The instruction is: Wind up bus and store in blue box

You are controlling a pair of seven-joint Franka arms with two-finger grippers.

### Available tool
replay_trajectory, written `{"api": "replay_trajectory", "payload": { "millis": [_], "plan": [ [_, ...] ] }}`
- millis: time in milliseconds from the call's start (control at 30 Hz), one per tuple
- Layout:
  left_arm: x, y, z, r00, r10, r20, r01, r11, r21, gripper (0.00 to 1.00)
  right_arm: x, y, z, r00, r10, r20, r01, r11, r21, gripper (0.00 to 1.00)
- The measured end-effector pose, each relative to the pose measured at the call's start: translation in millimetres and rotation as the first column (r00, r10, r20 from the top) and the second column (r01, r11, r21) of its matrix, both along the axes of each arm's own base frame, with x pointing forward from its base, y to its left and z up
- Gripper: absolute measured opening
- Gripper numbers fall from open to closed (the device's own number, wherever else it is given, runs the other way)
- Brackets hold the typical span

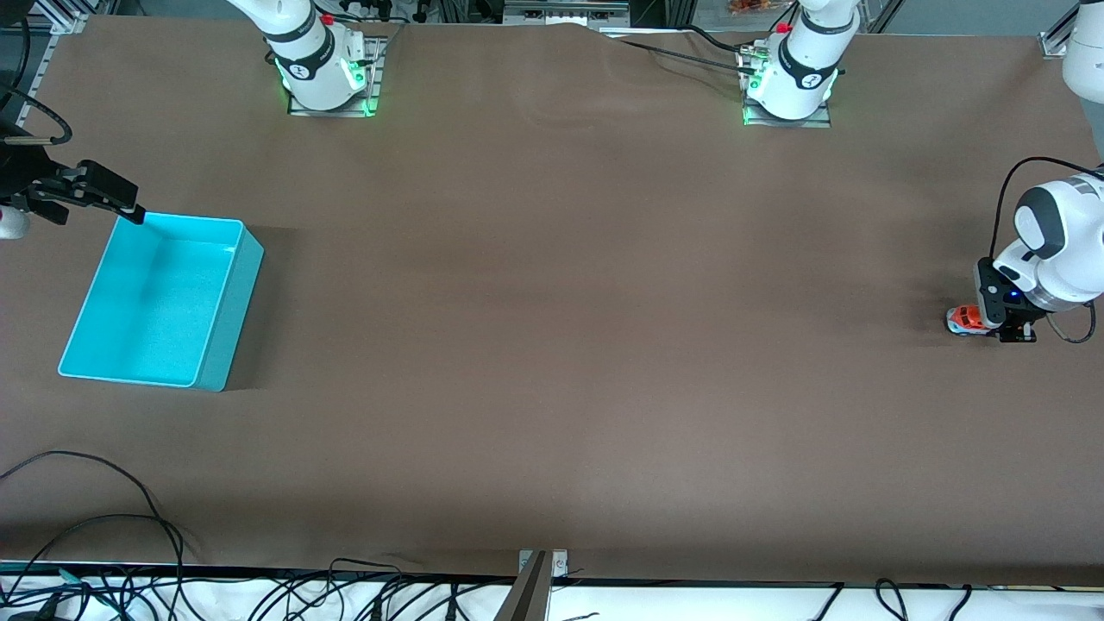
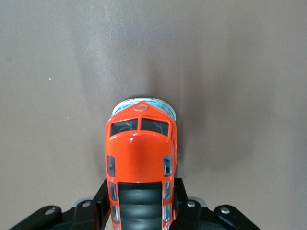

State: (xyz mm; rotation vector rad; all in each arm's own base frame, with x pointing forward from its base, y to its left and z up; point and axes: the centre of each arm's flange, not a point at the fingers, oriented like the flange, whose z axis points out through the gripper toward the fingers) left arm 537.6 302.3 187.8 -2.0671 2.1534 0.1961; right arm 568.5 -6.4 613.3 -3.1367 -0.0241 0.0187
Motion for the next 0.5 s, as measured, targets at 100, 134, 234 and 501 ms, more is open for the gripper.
{"api": "replay_trajectory", "payload": {
  "millis": [100, 134, 234, 501],
  "plan": [
    [-0.2, 2.6, 0.0, 1.0, 0.0, 0.0, 0.0, 1.0, 0.001, 0.54, 0.0, 0.0, 0.0, 1.0, 0.0, 0.0, 0.0, 1.0, 0.0, 1.0],
    [-0.2, 3.3, -0.1, 1.0, -0.001, 0.0, 0.001, 1.0, 0.002, 0.54, 0.0, 0.0, 0.0, 1.0, 0.0, 0.0, 0.0, 1.0, 0.0, 1.0],
    [-0.3, 4.5, -0.1, 1.0, -0.001, 0.0, 0.001, 1.0, 0.003, 0.54, 0.0, 0.0, 0.0, 1.0, 0.0, 0.0, 0.0, 1.0, 0.0, 1.0],
    [-0.3, 5.3, -0.2, 1.0, -0.002, 0.0, 0.002, 1.0, 0.003, 0.54, 0.0, 0.0, 0.0, 1.0, 0.0, 0.0, 0.0, 1.0, 0.0, 1.0]
  ]
}}
